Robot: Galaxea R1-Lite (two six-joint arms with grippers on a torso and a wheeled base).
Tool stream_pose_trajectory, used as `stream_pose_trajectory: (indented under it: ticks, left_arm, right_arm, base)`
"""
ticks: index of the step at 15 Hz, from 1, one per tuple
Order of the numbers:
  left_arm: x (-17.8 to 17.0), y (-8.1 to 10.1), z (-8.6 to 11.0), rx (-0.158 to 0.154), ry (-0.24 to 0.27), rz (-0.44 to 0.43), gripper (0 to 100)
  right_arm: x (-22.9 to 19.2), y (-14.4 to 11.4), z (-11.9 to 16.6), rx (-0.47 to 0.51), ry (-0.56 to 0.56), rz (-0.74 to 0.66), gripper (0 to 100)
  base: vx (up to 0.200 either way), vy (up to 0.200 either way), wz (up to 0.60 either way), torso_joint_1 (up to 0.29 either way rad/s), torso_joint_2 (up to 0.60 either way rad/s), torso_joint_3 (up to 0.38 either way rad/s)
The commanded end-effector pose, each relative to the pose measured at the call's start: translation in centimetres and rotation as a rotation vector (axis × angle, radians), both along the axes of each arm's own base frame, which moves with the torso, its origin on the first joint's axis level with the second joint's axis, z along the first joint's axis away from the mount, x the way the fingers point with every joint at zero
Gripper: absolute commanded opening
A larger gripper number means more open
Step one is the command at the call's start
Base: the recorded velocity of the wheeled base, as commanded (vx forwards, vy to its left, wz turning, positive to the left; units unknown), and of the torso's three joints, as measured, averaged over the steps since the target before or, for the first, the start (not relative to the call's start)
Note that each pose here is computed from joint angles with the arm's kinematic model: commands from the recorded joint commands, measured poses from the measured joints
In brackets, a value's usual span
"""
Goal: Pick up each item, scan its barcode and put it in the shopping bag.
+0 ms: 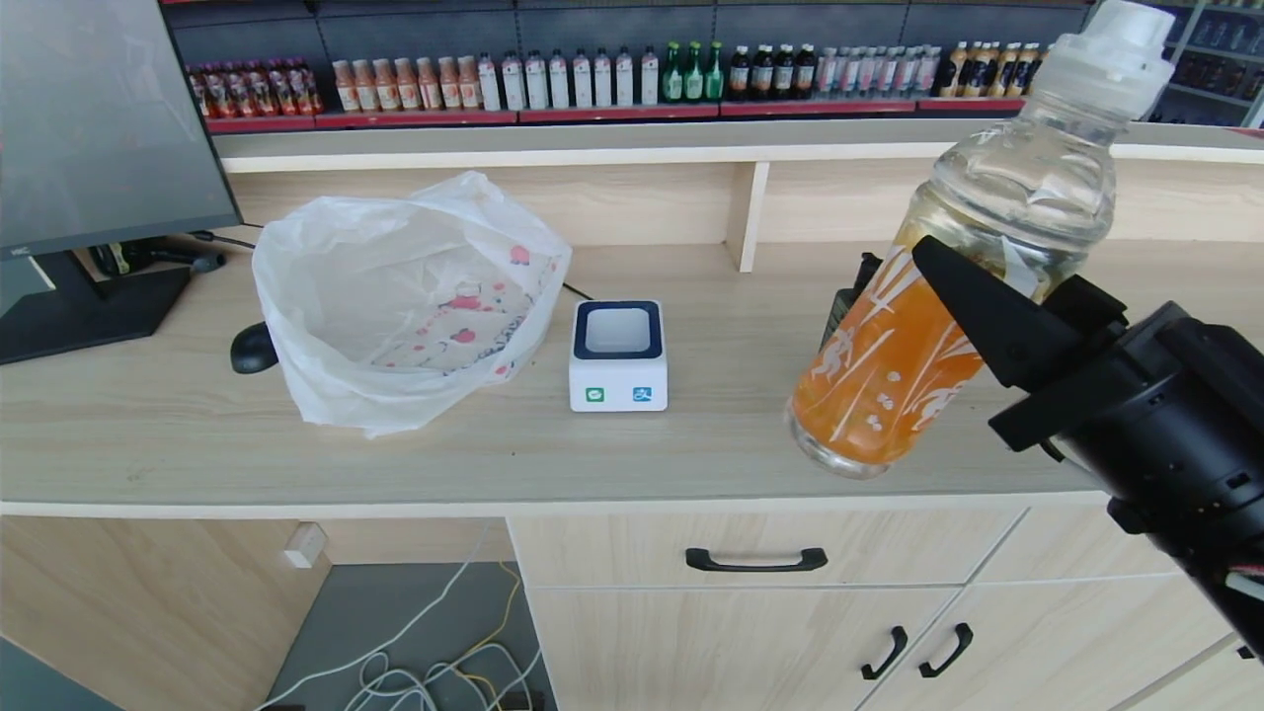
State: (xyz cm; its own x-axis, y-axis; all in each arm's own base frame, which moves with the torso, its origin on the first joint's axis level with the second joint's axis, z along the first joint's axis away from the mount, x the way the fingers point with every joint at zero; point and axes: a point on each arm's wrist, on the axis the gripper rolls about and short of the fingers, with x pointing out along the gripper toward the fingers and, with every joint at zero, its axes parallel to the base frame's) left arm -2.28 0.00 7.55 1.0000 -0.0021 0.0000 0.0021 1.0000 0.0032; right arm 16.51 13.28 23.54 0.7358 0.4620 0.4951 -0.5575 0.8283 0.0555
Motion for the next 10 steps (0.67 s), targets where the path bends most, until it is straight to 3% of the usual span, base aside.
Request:
stream_pose_trajectory:
  ticks: [1, 10]
  left_arm:
    - [0.0, 0.0, 0.0, 0.0, 0.0, 0.001, 100]
    - [0.0, 0.0, 0.0, -0.003, 0.0, 0.001, 100]
  right_arm:
    - [0.05, 0.03, -0.08, -0.003, 0.004, -0.001, 0]
    - [-0.16, -0.15, 0.08, 0.003, -0.002, 0.0, 0]
  base:
    - [0.0, 0.2, 0.0, 0.007, 0.0, 0.002]
    - [0.0, 0.2, 0.0, 0.007, 0.0, 0.003]
